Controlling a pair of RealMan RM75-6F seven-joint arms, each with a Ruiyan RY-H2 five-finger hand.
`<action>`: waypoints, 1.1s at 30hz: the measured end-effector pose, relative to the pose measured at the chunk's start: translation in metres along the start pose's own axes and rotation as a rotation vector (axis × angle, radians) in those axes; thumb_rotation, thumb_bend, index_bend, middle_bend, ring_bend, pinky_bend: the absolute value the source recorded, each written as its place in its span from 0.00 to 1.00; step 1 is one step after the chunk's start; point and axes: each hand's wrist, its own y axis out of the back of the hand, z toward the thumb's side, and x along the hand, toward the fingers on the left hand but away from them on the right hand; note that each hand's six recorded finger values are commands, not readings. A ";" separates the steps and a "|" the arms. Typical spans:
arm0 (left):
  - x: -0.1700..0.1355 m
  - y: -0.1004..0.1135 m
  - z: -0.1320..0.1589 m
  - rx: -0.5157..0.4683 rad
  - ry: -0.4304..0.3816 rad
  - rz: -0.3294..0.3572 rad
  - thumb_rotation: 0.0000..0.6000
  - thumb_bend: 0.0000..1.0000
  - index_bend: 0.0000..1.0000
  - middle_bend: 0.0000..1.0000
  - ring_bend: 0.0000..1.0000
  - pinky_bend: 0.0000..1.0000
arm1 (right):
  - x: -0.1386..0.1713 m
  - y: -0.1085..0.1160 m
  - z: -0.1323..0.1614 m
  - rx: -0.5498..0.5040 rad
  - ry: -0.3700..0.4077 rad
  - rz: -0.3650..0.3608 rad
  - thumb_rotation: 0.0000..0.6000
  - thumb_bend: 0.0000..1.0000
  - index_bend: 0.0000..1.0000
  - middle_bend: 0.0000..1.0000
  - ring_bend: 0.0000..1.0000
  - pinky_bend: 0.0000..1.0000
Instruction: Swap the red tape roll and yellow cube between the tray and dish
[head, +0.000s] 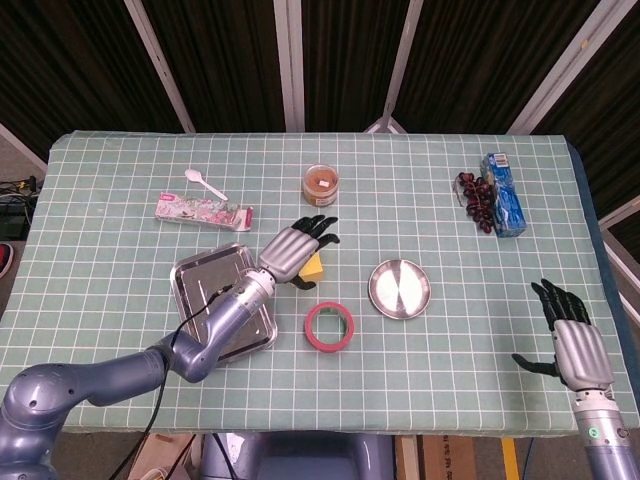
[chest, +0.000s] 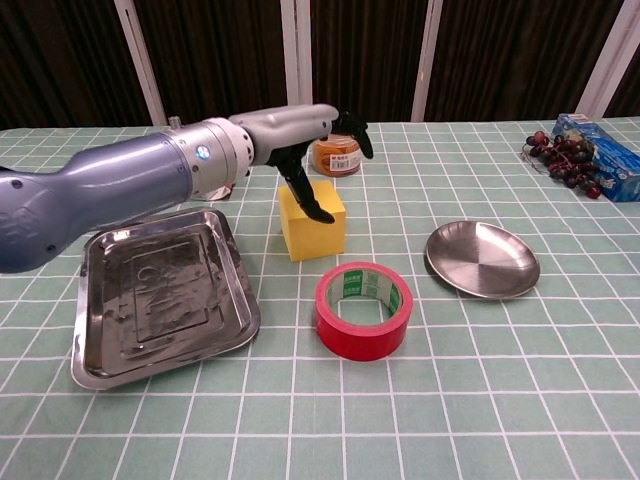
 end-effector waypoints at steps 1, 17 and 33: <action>-0.003 0.004 0.002 -0.005 -0.008 0.010 1.00 0.06 0.22 0.00 0.00 0.10 | 0.000 0.000 0.000 0.001 -0.001 0.001 1.00 0.00 0.05 0.00 0.00 0.04; -0.047 -0.020 0.045 -0.107 -0.129 -0.217 1.00 0.00 0.20 0.00 0.00 0.07 | 0.000 -0.002 -0.003 0.032 -0.034 0.019 1.00 0.00 0.05 0.00 0.00 0.04; -0.053 -0.053 0.054 -0.122 -0.132 -0.380 1.00 0.00 0.20 0.00 0.00 0.06 | 0.000 -0.001 -0.005 0.025 -0.037 0.016 1.00 0.00 0.05 0.00 0.00 0.04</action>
